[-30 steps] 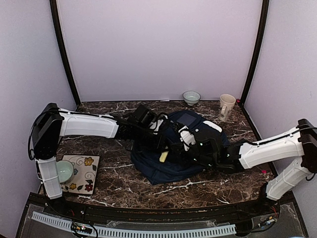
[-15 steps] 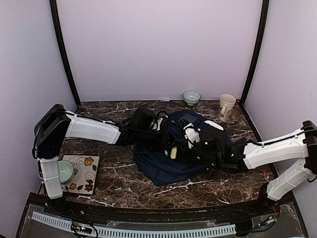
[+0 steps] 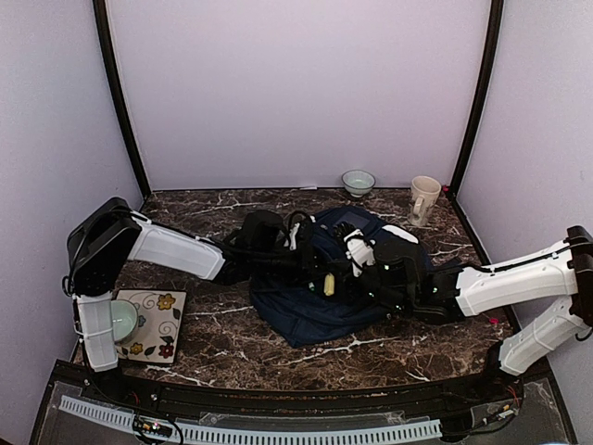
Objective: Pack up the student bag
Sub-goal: Place the pen in the upper front pocket of the bag.
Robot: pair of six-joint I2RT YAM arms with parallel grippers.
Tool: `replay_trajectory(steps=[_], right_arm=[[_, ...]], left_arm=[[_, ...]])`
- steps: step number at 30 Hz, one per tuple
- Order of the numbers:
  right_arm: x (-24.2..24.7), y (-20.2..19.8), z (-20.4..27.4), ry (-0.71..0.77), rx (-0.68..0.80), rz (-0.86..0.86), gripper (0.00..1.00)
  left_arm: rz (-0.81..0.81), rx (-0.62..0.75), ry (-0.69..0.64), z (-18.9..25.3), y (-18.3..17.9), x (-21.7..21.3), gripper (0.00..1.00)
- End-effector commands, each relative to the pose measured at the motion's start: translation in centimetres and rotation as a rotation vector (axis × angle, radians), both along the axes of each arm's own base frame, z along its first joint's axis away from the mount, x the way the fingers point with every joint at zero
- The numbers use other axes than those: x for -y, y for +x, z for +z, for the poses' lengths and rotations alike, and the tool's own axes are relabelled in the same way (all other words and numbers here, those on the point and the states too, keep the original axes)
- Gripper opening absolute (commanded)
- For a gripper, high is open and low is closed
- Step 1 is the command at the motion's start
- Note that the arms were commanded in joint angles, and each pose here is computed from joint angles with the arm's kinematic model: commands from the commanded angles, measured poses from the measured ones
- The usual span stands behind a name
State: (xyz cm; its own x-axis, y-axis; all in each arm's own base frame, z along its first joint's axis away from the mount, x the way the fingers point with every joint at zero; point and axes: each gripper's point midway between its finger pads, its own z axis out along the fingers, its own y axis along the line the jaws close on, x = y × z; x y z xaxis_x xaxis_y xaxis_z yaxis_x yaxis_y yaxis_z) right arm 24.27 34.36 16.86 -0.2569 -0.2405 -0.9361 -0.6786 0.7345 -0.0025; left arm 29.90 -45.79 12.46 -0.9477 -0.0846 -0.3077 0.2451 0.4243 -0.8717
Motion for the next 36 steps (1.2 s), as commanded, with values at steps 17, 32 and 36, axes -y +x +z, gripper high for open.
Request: replay_trajectory(steps=[17, 32, 36], right_arm=[[-2.9, -2.3, 1.0, 0.044, -0.012, 0.144, 0.00], [-3.2, -1.8, 0.9, 0.019, -0.013, 0.128, 0.00], [-3.3, -1.9, 0.7, 0.013, -0.021, 0.131, 0.00]], left_arm=[[0.112, 0.167, -0.103, 4.2, 1.2, -2.3, 0.48], [0.188, 0.522, 0.233, 4.4, -2.3, -12.3, 0.63], [0.284, 0.601, 0.538, 3.7, -0.7, -17.1, 0.64]])
